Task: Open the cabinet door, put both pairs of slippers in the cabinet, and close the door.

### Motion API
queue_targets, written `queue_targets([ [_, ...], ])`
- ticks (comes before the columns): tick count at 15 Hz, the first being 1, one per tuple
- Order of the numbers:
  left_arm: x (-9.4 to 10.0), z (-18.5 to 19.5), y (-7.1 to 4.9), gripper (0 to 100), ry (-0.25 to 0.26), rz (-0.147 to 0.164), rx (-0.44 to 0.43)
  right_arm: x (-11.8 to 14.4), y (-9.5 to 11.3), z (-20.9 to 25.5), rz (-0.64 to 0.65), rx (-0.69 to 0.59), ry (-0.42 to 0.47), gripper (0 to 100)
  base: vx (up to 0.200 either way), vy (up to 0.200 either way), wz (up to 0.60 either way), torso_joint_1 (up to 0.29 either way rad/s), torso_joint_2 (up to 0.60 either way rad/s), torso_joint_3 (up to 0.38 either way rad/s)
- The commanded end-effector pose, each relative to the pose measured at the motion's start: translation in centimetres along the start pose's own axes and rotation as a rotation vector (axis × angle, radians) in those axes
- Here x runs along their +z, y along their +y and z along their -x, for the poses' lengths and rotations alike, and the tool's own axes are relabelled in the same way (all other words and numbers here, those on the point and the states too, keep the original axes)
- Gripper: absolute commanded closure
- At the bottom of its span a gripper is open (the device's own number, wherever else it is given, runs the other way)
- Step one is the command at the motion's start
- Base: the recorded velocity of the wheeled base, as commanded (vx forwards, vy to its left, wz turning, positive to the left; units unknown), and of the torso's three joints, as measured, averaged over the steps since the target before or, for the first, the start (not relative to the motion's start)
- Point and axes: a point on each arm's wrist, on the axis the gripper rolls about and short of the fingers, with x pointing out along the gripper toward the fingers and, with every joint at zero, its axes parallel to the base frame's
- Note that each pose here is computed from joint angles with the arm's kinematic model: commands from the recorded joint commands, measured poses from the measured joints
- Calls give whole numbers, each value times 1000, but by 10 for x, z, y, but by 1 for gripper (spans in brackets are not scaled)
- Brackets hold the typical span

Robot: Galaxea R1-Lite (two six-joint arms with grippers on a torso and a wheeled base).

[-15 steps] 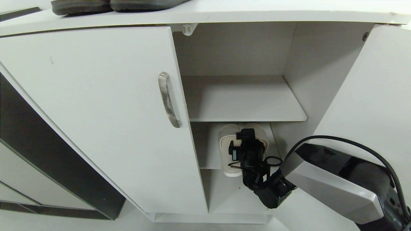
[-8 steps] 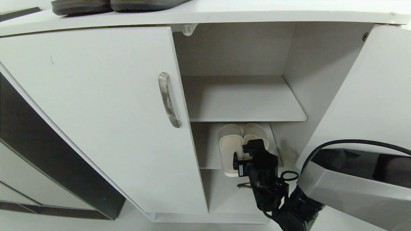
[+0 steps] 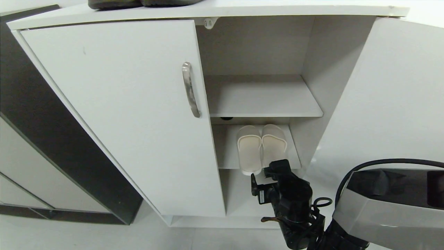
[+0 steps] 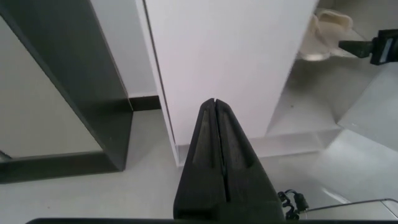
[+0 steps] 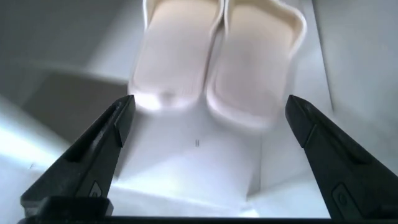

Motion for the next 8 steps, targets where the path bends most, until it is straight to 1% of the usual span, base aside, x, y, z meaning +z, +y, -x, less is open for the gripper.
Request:
queue_targets([
  [1, 0, 0, 0, 100, 2, 0, 0, -4, -3, -3, 3, -12, 7, 0, -200, 0, 0, -2, -2, -2],
  [3, 0, 0, 0, 100, 2, 0, 2, -4, -4, -3, 1, -13, 5, 0, 0, 0, 0, 0, 0, 0],
  [6, 0, 0, 0, 100, 2, 11, 3, -2, -4, -3, -11, -13, -9, 0, 0, 0, 0, 0, 0, 0],
  [8, 0, 0, 0, 100, 2, 9, 3, -3, -5, -2, -13, -13, -11, 0, 0, 0, 0, 0, 0, 0],
])
